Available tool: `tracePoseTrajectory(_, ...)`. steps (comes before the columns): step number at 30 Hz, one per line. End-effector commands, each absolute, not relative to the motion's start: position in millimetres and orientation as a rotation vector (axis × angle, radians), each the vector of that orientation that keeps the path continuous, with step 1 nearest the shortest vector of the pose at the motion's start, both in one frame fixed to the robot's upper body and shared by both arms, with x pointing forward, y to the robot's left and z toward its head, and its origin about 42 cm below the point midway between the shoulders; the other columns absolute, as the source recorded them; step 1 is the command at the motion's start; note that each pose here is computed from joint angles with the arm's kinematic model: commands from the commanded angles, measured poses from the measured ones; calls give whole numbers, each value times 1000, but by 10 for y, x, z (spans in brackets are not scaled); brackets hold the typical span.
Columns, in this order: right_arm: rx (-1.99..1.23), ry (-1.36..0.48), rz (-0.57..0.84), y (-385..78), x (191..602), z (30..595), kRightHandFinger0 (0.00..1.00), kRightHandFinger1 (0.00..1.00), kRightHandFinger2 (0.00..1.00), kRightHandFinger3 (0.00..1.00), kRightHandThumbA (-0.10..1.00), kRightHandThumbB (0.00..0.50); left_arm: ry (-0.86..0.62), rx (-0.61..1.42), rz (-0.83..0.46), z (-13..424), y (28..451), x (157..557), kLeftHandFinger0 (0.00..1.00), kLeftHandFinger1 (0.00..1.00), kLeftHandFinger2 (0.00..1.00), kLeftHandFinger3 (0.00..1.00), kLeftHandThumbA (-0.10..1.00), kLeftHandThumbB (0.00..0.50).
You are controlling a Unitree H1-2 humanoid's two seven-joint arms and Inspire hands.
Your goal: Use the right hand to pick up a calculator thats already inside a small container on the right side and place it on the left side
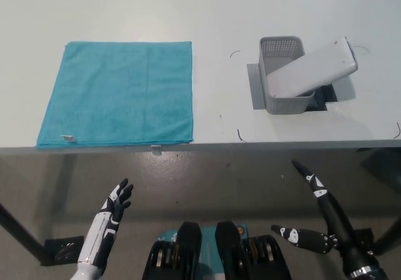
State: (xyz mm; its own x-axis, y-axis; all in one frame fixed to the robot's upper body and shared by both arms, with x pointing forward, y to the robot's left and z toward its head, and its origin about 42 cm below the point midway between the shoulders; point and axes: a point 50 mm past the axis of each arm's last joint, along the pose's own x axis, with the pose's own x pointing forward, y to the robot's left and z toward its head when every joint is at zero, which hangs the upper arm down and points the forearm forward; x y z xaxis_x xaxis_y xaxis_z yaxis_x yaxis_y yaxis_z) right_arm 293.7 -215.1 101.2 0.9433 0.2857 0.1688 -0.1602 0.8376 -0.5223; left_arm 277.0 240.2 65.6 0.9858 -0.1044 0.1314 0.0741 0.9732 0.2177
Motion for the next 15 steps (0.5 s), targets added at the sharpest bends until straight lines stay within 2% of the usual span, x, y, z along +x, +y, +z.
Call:
tracePoseTrajectory(1,-1151,-493,131,-2126,2748,2094,1000,1000,1000,1000,791,405,-250,232,-105,812,2423,2837,1000,1000,1000,1000,1000,11)
tracePoseTrajectory(3,-1200,-510,104,-2140,2738,2292,1000,1000,1000,1000,743,429,-246,234,-107,810,2424,2831,1000,1000,1000,1000,1000,0)
tracePoseTrajectory(5,-1220,-527,91,-2148,2756,2443,1000,1000,1000,1000,722,431,-244,241,-107,820,2427,2834,1000,1000,1000,1000,1000,0)
tracePoseTrajectory(8,-1277,-573,54,-2164,2869,2737,1000,1000,1000,1000,781,439,-240,239,-109,818,2433,2838,1000,1000,1000,1000,1000,0)
tracePoseTrajectory(12,-1319,-587,26,-2168,3079,2921,1000,1000,1000,1000,796,451,-242,235,-106,804,2421,2837,1000,1000,1000,1000,1000,10)
tracePoseTrajectory(15,-1357,-582,24,-2158,3286,3080,1000,1000,1000,1000,783,438,-238,237,-105,805,2423,2830,1000,1000,1000,1000,1000,2)
